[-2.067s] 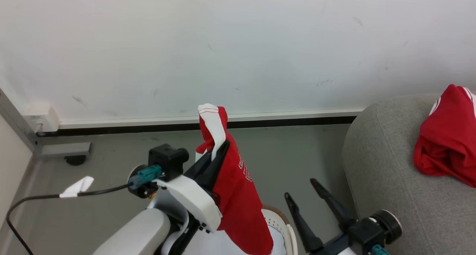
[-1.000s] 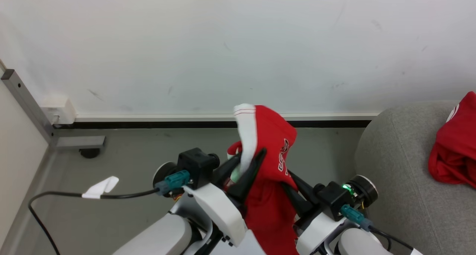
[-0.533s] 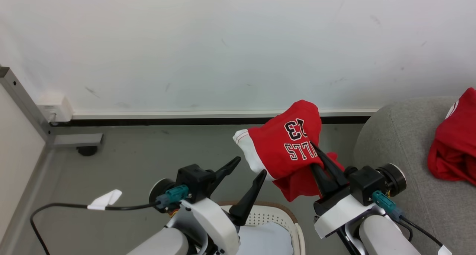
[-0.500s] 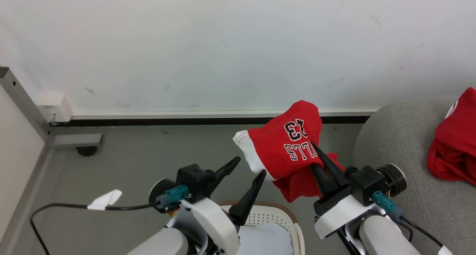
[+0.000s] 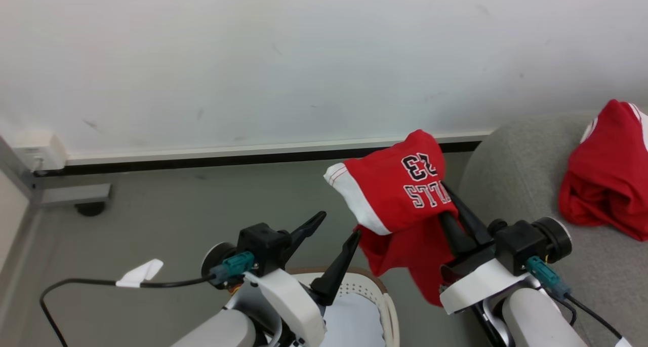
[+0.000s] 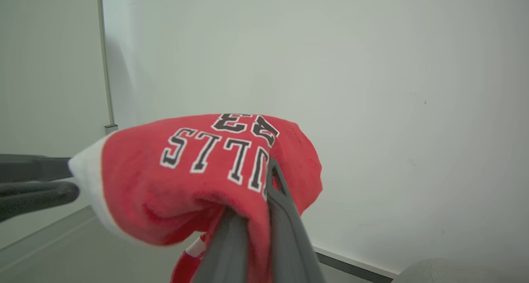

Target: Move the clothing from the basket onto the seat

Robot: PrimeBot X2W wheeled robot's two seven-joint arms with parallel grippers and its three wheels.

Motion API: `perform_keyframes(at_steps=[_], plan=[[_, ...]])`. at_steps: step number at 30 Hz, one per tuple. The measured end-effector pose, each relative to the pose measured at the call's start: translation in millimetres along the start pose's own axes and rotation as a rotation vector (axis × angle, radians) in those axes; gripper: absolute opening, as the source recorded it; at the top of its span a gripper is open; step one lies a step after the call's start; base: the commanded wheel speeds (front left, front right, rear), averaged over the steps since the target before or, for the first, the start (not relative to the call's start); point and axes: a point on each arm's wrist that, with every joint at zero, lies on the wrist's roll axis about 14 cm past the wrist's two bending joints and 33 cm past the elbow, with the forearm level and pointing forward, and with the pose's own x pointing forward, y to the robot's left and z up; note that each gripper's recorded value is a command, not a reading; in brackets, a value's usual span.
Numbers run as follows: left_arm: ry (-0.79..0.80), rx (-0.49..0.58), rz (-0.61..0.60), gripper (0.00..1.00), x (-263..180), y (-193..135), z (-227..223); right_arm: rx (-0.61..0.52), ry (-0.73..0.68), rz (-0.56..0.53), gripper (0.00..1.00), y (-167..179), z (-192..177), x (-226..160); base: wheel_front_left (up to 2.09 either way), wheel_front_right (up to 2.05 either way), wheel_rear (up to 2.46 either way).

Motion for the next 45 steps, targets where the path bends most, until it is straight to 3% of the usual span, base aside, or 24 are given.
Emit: perform_keyframes(at_steps=[17,27,34,37,41,45], plan=[[0.02,-0.07,-0.249,1.0,45.2,-63.4,-17.3,-0.077,0.025,-0.332,0.0,-98.3,0.7,-69.5,0.0,0.0,0.0],[0.042,-0.102,-0.337,1.0,58.0,-79.2,-33.1,-0.084,0.039,-0.452,0.0,-130.1,-4.2,-93.2,0.0,0.0,0.0],[0.042,-0.121,-0.374,1.0,68.9,-70.5,-45.7,-0.133,-0.001,-0.461,0.0,-158.1,5.0,-59.4,0.0,0.0,0.0],[0.041,-0.127,-0.388,1.0,75.1,-63.3,-54.0,-0.212,-0.011,-0.444,0.0,-175.4,10.7,-33.9,0.0,0.0,0.0],[0.047,-0.147,-0.396,1.0,82.0,-51.0,-68.2,-0.331,-0.018,-0.455,0.0,-214.6,24.0,-6.2,0.0,0.0,0.0],[0.049,-0.172,-0.38,1.0,88.9,-33.9,-82.7,-0.331,-0.054,-0.524,0.0,-261.3,44.8,20.2,0.0,0.0,0.0]])
